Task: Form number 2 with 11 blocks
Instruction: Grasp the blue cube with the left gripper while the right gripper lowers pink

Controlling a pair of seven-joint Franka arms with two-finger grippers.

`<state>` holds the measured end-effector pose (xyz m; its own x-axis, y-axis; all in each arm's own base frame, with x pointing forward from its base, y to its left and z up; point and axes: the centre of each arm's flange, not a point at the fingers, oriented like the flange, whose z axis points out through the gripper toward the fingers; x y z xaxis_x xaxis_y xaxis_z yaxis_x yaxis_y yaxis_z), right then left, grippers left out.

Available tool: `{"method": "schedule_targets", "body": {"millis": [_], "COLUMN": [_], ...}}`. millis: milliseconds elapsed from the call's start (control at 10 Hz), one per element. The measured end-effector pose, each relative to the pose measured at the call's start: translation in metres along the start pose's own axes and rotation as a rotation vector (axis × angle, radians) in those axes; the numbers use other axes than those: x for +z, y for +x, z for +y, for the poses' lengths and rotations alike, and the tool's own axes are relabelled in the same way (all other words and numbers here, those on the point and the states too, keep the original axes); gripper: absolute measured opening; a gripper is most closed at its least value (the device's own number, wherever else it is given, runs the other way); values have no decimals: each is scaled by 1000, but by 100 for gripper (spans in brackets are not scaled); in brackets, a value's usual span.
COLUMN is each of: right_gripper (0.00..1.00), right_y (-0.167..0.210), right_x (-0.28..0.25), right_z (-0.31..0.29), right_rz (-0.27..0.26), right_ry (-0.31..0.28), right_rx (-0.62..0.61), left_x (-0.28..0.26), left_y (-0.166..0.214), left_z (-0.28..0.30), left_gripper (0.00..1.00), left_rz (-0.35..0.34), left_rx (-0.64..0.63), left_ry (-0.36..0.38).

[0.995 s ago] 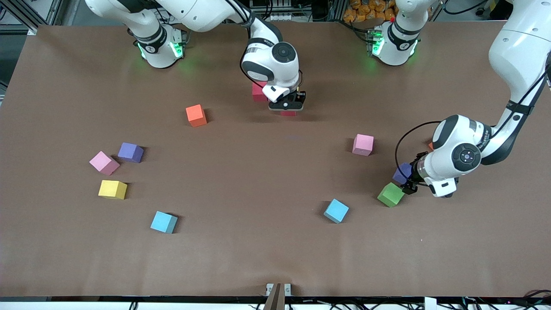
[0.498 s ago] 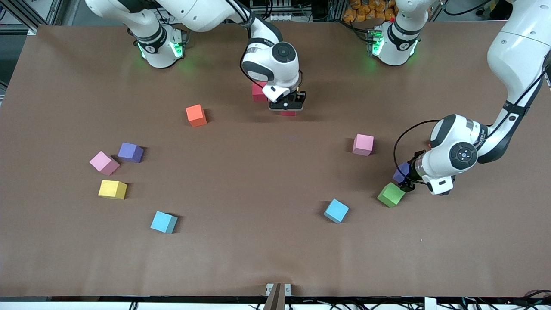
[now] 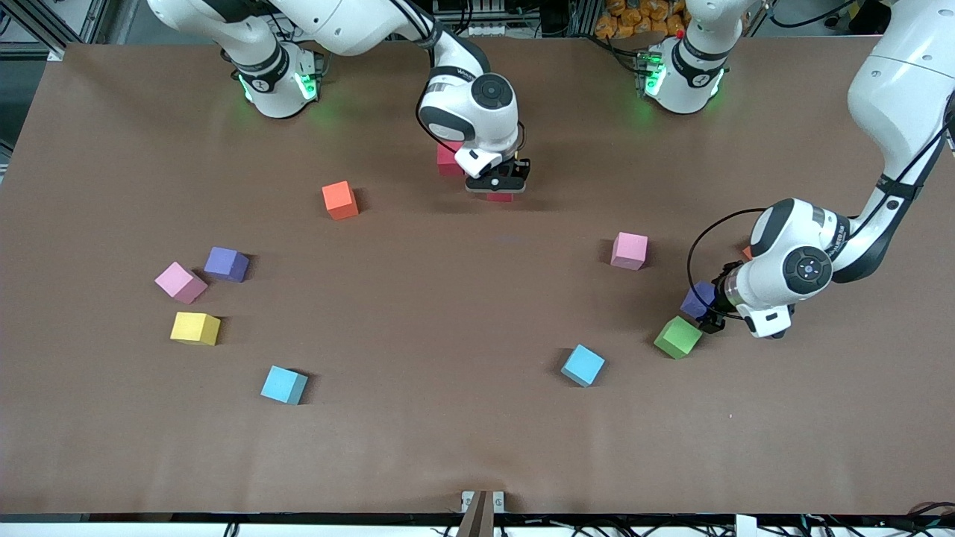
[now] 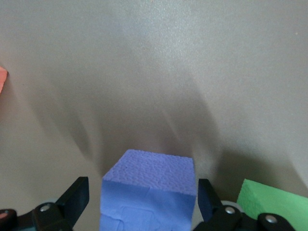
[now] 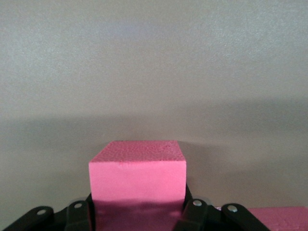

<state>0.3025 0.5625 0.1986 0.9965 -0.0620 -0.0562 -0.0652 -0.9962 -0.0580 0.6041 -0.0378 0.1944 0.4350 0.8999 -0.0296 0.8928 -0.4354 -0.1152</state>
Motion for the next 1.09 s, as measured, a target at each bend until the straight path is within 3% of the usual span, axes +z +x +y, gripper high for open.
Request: {"method": "schedule_targets", "body": {"millis": [100,199,398,597,796,1095], "right_gripper": [60,60,71,78,79,79], "right_y": [0,0,1,2,2,4], "right_x": [0,0,1,4,6,2], "right_z": [0,0,0,1,1,-2], "right_rz": [0,0,-1,-4,-5,1], "right_ry": [0,0,0,-2,-1,11], "right_rx": [0,1,3,6,9,12], "left_x": [0,0,0,-2,-13,-55], "left_y": [1,2,6,7,1,-39], "left_z": [0,-1,-2,-2,2,15], "left_gripper": [90,88,62,59,59,59], "left_rz": [0,0,0,3,12,36], "left_rx": [-1,-3,-10,-10,1,71], "left_ry": [0,0,-4,-7,-18,-29]}}
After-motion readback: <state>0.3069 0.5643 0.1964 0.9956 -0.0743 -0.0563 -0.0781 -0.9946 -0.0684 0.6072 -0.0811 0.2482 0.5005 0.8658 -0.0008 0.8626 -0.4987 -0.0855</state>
